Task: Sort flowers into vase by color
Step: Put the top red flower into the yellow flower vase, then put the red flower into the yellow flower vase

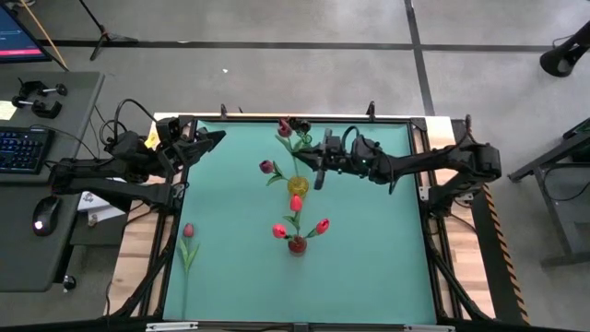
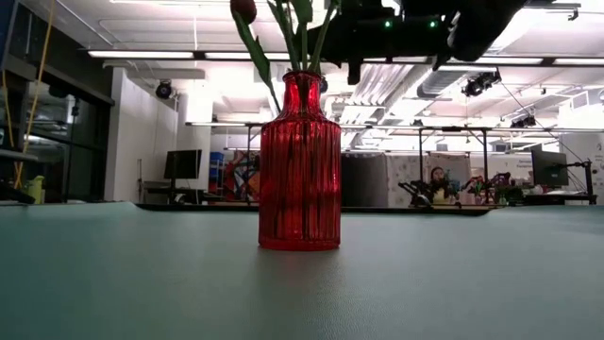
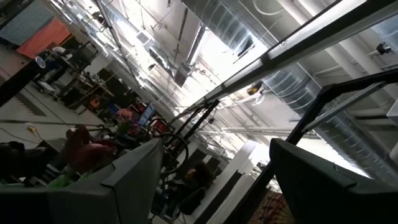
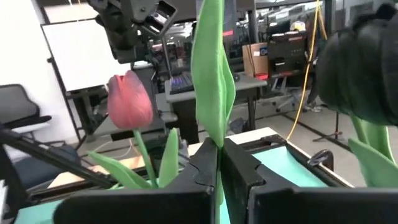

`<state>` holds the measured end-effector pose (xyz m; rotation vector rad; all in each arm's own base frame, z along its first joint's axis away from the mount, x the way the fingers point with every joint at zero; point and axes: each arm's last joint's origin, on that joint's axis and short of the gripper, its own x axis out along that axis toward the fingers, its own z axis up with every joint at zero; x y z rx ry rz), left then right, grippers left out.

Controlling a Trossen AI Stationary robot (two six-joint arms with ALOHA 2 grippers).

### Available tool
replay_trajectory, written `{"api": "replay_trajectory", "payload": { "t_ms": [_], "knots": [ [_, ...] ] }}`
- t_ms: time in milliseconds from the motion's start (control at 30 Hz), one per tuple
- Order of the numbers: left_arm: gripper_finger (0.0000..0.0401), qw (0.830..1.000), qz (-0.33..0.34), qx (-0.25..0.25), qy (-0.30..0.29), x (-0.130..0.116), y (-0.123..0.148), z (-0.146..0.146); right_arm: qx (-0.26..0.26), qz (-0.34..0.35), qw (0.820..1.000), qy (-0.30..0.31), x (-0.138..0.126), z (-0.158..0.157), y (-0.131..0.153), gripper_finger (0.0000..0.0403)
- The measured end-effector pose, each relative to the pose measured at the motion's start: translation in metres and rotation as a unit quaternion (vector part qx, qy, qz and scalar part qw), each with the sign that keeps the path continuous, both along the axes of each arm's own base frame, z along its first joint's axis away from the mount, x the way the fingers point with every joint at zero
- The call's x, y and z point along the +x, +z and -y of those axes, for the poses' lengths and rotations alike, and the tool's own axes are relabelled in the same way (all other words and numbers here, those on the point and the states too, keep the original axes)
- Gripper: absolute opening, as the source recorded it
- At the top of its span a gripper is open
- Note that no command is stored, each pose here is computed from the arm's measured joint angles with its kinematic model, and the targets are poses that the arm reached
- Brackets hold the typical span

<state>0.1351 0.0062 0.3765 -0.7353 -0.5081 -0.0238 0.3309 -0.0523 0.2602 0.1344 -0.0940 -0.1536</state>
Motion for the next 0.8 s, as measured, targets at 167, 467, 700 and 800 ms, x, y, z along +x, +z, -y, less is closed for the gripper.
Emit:
{"api": "replay_trajectory", "payload": {
  "t_ms": [167,467,700,800],
  "knots": [
    [0.0285,1.0,0.0,-0.001,0.0,0.0,0.0,0.0,0.039,-0.033,0.999,0.006,-0.01,-0.002,0.007,0.0042],
    [0.0285,1.0,0.0,0.0,0.0,0.0,0.0,0.0,0.073,-0.056,0.995,0.027,-0.026,-0.01,0.021,0.024],
    [0.0285,1.0,0.0,0.0,0.0,0.0,0.0,0.0,0.071,-0.091,0.992,0.042,-0.061,-0.015,0.045,0.0341],
    [0.0285,1.0,-0.001,0.007,0.004,0.0,0.0,0.0,0.072,-0.08,0.994,0.034,-0.08,-0.017,0.06,0.0356]
  ]
}}
